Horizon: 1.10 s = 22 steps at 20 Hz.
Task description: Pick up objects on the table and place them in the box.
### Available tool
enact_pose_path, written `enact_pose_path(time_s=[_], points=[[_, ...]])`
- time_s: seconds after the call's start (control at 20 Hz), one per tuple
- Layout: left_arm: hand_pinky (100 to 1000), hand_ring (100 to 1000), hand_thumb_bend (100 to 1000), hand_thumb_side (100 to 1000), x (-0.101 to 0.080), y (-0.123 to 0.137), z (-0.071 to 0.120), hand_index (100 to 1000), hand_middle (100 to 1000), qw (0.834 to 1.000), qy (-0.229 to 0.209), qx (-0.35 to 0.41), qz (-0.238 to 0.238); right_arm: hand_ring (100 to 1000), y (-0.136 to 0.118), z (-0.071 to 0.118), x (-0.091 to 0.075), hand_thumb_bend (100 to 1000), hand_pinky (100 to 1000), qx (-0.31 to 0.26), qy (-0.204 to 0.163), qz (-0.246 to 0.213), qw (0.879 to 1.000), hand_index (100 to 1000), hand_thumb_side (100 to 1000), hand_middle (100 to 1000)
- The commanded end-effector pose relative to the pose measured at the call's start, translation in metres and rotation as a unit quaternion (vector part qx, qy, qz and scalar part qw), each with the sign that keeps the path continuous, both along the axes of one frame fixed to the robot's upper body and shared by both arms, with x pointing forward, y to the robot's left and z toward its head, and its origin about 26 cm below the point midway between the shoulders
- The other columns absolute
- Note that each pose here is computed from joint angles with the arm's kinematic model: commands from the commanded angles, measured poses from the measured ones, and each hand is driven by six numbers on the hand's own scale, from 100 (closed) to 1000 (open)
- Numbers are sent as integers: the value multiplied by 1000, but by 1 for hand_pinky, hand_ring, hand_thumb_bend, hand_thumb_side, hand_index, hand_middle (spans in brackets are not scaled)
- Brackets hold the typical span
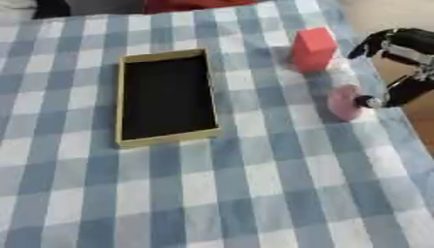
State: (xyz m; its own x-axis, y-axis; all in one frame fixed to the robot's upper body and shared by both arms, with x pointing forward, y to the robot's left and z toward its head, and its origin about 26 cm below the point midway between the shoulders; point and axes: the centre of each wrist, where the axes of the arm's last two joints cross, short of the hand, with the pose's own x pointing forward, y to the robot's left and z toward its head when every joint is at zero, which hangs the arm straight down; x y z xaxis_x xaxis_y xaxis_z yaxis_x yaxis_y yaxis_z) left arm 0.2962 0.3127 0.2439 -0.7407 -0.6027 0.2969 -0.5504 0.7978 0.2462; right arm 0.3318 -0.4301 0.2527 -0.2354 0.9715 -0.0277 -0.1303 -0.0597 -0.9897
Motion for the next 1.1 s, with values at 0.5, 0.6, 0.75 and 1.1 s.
enact_pose_path(time_s=[0.5,0.6,0.75,1.1], points=[[869,859,120,856,-3,0,8,864,787,1000,-12,7,-5,779,0,9,-4,460,733,-20,5,26,999,756,100,710],[869,859,120,857,-3,0,8,864,787,1000,-12,7,-6,772,0,8,-4,431,723,-19,7,30,999,762,100,716],[869,859,120,857,-3,0,7,864,788,1000,-12,7,-6,772,0,7,-4,429,722,-19,10,32,999,762,100,717],[868,859,115,861,-3,0,6,863,788,1000,-12,5,-7,740,1,-7,-3,380,685,-15,39,41,998,732,100,693]])
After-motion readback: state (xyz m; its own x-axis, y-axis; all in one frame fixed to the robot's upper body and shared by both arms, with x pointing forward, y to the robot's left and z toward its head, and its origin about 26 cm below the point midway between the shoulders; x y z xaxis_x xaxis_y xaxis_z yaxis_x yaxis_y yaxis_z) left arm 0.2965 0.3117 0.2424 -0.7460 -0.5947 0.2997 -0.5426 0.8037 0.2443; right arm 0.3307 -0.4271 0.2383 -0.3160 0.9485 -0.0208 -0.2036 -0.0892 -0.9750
